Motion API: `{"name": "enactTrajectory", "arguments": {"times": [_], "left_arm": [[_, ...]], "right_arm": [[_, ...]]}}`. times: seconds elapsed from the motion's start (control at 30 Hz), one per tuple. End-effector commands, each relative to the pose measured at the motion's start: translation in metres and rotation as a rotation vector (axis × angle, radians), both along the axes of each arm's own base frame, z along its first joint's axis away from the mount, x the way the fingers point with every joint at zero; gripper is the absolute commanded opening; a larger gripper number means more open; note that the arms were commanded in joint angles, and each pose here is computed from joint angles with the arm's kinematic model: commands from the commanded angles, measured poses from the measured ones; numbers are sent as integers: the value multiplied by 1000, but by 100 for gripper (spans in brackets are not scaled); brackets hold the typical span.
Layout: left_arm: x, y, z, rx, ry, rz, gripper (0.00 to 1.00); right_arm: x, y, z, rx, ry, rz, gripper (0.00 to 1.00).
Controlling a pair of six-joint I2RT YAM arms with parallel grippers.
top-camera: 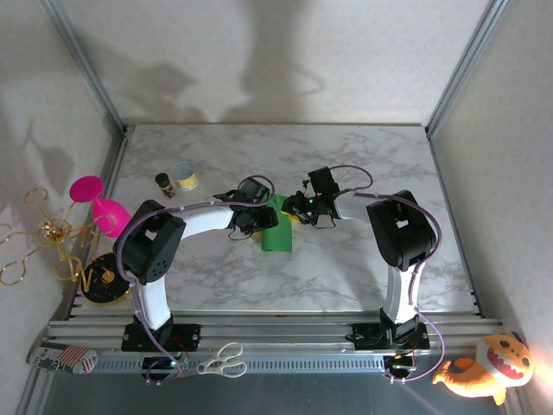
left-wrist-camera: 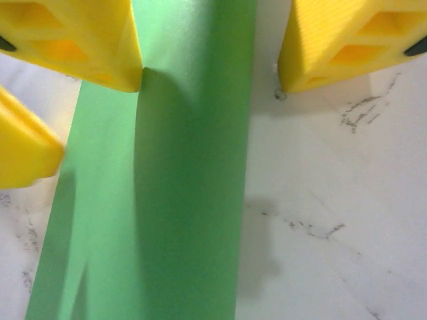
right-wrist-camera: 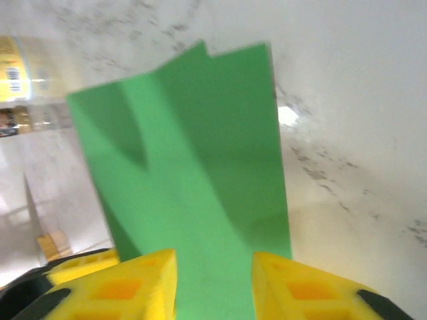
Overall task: Fold a paper plane with a square sheet of paper (pick it up from the middle)
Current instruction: Hold the square sheet of paper at the center of the table.
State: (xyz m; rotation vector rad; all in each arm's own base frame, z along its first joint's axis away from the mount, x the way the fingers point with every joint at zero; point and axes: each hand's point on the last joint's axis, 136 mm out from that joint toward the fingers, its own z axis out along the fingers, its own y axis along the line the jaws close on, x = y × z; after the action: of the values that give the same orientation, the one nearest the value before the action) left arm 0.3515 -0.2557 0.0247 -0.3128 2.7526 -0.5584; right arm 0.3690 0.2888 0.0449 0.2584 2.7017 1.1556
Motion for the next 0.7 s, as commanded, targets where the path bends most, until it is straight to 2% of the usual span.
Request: {"name": "enactTrajectory", "arguments": {"times": [0.0,0.27,0.67], "left_arm": [[-8,22,-24,114,38,44,52],[-10,32,-36,150,49,96,46],[-13,45,-48,158,70,175,40]], "right_arm": [[13,-8,40,48,-100,-36,40],[19,-35,31,-75,-131,-98,42],[16,-36,18,-88,-108,-94,41]]}}
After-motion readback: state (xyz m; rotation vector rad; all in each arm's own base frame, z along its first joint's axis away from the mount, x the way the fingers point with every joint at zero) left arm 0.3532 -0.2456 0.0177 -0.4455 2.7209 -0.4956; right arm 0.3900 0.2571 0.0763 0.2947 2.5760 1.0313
